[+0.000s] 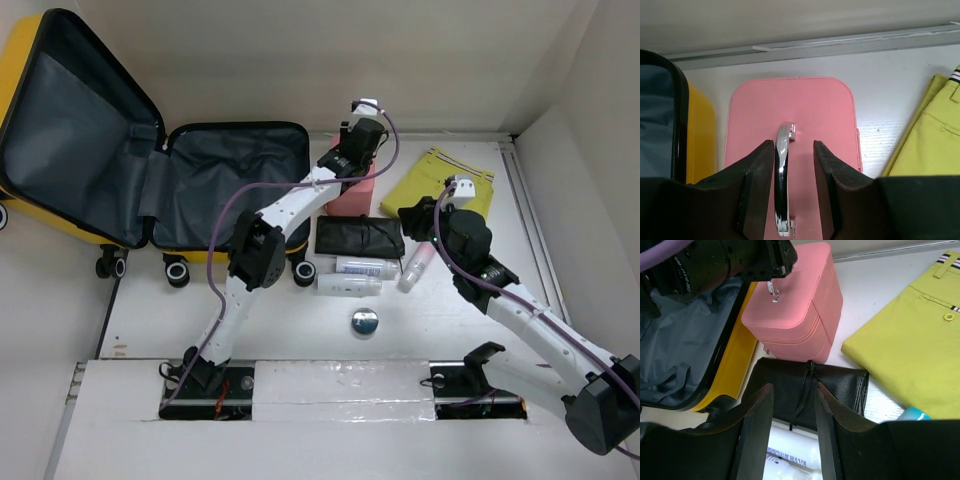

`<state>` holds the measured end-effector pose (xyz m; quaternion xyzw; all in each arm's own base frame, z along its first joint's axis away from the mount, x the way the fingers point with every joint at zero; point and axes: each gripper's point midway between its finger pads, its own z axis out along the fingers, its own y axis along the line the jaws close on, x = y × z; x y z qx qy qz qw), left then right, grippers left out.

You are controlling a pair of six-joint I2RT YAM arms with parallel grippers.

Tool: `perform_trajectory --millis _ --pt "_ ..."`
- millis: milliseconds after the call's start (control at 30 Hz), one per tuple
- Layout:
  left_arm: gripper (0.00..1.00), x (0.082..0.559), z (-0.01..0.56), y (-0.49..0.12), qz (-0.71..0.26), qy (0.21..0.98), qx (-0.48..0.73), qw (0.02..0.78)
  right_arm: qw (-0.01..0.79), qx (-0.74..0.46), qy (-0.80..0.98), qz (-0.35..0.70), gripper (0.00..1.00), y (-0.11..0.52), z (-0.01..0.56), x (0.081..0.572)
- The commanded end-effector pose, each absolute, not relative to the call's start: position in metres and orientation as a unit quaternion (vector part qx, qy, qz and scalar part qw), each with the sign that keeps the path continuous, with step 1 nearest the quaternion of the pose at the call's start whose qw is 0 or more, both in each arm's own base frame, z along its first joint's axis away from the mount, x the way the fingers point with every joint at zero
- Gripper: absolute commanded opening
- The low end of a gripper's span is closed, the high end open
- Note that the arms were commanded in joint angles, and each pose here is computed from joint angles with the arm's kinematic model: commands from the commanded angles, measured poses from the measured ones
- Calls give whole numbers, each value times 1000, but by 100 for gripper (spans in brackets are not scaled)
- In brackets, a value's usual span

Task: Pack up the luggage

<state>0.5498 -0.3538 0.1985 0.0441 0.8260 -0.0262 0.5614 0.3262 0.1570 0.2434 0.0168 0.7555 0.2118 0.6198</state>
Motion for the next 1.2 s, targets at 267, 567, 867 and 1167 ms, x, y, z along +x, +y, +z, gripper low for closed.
perform_trajectory --millis 267,567,867,1167 --pt "0 550 206 -354 -35 817 28 575 647 18 727 229 44 157 273 326" --pt "0 529 395 -350 -144 707 7 692 645 5 727 235 44 161 273 324" --pt "0 510 488 -242 -124 662 -42 738 641 -4 727 244 44 165 273 322" --pt "0 500 458 -108 -5 691 -86 718 648 -11 717 258 44 167 283 316"
